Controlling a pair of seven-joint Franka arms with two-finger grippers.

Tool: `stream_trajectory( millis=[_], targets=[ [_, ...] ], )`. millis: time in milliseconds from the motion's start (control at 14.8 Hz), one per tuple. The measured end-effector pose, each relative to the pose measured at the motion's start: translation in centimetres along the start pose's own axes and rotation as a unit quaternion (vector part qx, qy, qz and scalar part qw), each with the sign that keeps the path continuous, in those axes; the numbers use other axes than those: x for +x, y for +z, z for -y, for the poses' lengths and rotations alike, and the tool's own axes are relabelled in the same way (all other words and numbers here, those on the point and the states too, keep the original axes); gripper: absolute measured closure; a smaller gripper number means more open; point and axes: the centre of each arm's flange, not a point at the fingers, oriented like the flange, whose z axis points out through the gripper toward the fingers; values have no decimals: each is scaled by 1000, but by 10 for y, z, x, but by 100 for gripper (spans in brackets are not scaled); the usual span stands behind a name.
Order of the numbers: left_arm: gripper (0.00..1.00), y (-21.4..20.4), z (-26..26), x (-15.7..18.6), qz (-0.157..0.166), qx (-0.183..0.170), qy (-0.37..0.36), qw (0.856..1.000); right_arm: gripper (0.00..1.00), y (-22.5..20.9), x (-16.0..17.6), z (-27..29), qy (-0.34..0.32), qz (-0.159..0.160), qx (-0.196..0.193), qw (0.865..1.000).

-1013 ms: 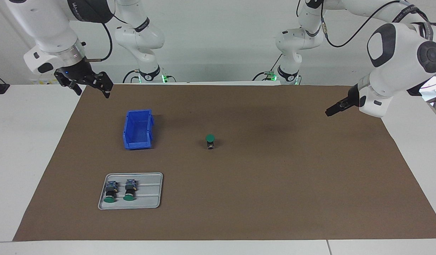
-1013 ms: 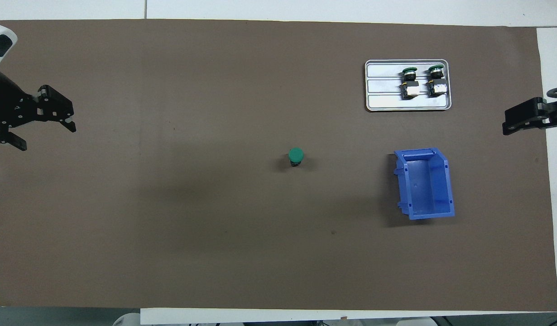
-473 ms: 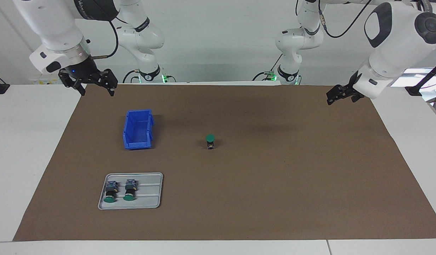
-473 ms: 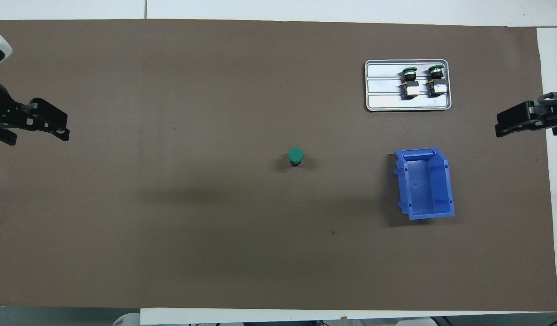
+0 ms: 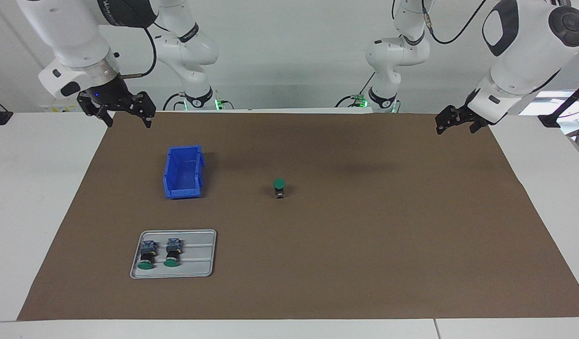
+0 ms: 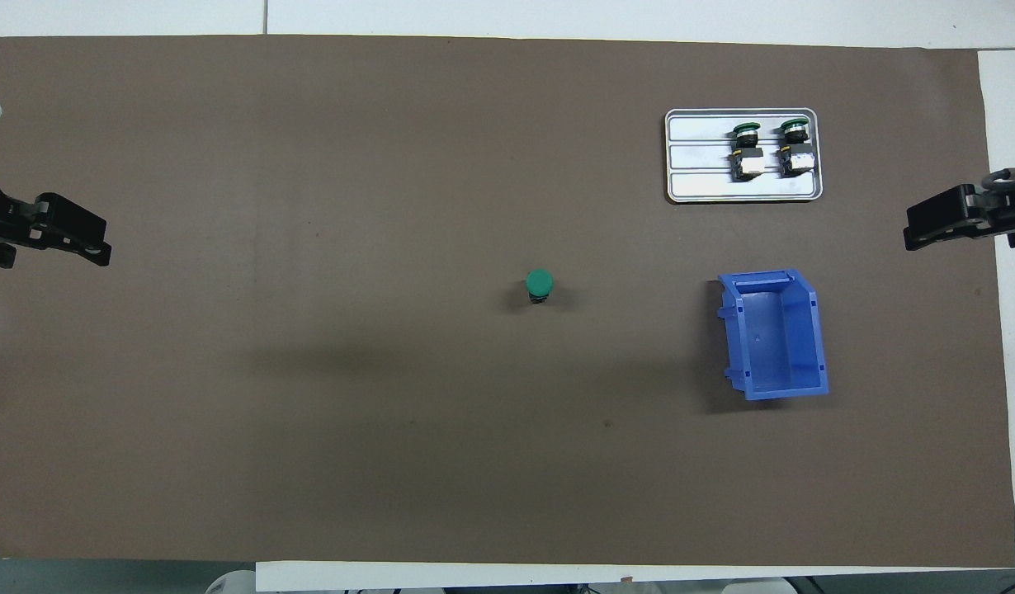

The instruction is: Place and press button with both arms

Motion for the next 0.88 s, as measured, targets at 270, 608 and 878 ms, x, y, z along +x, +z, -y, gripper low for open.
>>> stream_trajectory(
  millis=[270, 608, 878],
  targets=[
    [0, -4, -3, -3, -4, 1, 38, 999, 1, 0, 0, 0, 0, 0, 0, 1000],
    [0, -5, 0, -3, -9, 1, 39, 999, 1, 0, 0, 0, 0, 0, 0, 1000],
    [0, -4, 0, -3, -20, 2, 40, 999, 1, 0, 0, 0, 0, 0, 0, 1000]
  ],
)
